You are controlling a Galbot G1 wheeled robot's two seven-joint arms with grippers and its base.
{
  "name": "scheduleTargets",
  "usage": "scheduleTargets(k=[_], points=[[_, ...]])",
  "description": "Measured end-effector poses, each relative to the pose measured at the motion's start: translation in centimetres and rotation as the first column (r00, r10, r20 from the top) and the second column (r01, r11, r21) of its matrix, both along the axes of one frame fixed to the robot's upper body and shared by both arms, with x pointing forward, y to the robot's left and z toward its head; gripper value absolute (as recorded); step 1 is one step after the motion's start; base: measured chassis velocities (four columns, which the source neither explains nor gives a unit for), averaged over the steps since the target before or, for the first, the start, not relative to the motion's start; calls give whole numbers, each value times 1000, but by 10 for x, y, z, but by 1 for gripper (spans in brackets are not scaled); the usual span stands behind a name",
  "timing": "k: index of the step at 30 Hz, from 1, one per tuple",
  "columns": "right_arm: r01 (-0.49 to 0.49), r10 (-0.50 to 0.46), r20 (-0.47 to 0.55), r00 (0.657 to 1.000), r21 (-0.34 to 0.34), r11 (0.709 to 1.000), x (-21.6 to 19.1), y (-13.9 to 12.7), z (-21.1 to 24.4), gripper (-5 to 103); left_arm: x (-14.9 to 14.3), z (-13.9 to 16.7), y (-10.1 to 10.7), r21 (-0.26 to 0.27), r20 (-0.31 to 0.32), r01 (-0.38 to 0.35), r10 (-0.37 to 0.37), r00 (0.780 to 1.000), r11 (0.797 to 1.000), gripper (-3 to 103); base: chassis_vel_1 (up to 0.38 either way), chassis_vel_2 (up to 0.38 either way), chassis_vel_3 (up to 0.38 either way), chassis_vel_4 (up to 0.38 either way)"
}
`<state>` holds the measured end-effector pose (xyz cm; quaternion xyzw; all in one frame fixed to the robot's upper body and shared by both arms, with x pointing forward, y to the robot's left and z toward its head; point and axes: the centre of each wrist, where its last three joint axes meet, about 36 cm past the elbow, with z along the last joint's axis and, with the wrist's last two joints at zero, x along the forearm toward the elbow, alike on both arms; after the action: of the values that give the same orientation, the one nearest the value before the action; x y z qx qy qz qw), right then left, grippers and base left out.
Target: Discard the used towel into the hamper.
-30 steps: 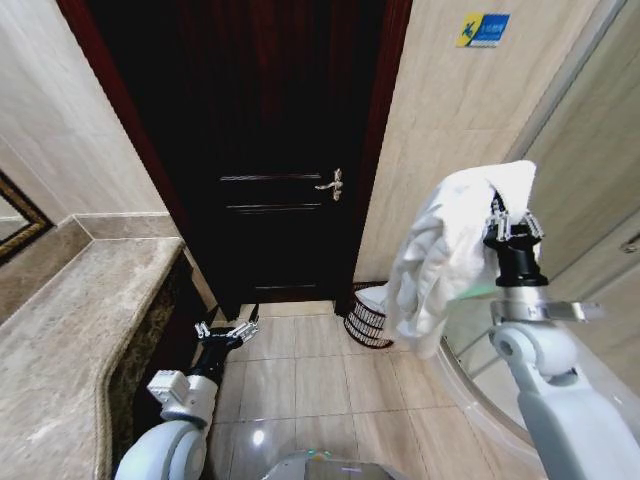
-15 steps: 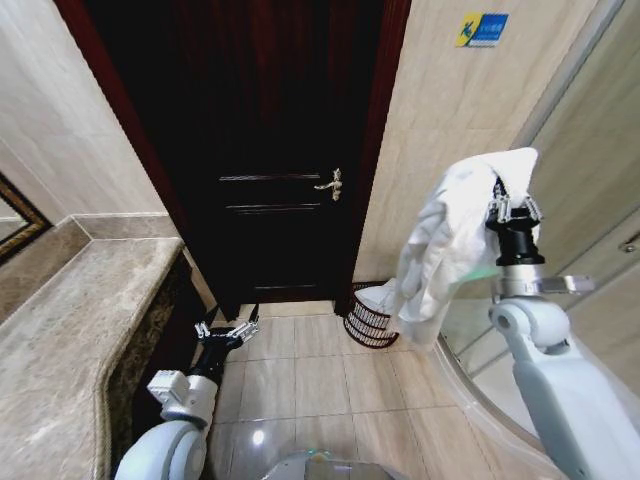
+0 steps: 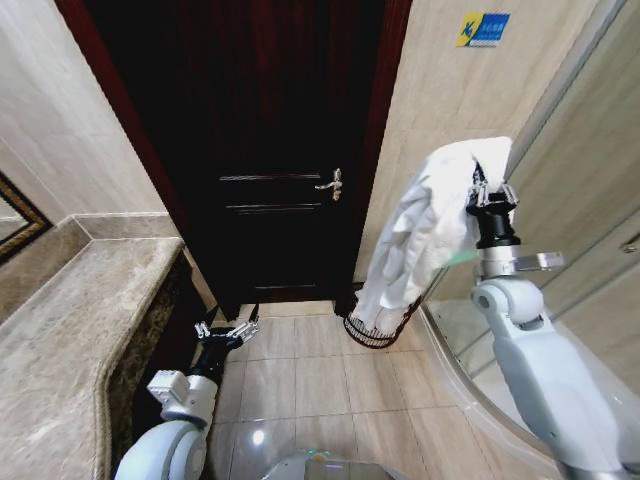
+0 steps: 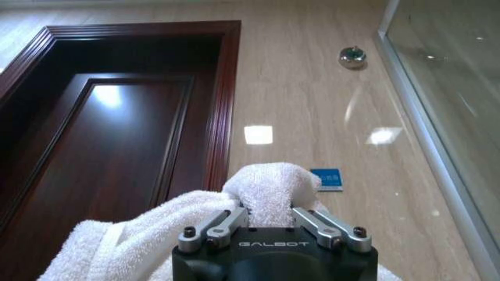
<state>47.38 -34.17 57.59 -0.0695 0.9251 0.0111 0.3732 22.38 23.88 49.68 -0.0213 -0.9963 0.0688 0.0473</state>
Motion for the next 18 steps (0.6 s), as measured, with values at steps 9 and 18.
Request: scheduleTargets(k=[9,18], points=[[1,-1,-13,1000,3,1000,-6,1,-10,13,0,0,0,0,0,0,0,1000,1000,100,-35,33,28,-33],[3,-3,7,1000,-5,1000,-10,-2,-3,13,0,0,0,0,0,0,0,1000,1000,100,-158,155,162,-153]])
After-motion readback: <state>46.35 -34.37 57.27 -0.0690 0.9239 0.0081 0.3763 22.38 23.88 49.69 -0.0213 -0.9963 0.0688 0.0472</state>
